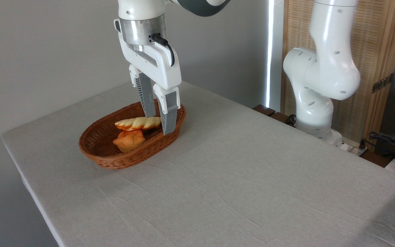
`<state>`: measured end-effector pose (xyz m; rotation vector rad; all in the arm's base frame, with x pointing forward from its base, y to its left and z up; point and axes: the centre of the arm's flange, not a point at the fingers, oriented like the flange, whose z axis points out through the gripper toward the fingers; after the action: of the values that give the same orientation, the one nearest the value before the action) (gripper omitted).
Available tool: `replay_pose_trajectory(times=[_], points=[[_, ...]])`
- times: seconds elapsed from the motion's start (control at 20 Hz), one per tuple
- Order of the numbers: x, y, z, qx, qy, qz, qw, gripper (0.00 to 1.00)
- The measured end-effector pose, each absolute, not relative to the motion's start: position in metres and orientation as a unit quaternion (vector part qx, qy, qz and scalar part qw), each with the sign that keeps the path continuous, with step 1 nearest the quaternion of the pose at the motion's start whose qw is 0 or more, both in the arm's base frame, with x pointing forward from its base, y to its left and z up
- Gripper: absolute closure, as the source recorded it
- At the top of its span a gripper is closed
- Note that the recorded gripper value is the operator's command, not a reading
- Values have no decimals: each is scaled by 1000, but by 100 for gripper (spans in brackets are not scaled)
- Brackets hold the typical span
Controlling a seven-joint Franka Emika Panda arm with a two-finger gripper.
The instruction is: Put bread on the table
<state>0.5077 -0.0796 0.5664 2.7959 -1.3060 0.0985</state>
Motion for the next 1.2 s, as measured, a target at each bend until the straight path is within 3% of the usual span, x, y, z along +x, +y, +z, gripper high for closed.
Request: replay_pose_trajectory(times=[1.2], points=[[510,-74,565,907,-419,29,28,0]])
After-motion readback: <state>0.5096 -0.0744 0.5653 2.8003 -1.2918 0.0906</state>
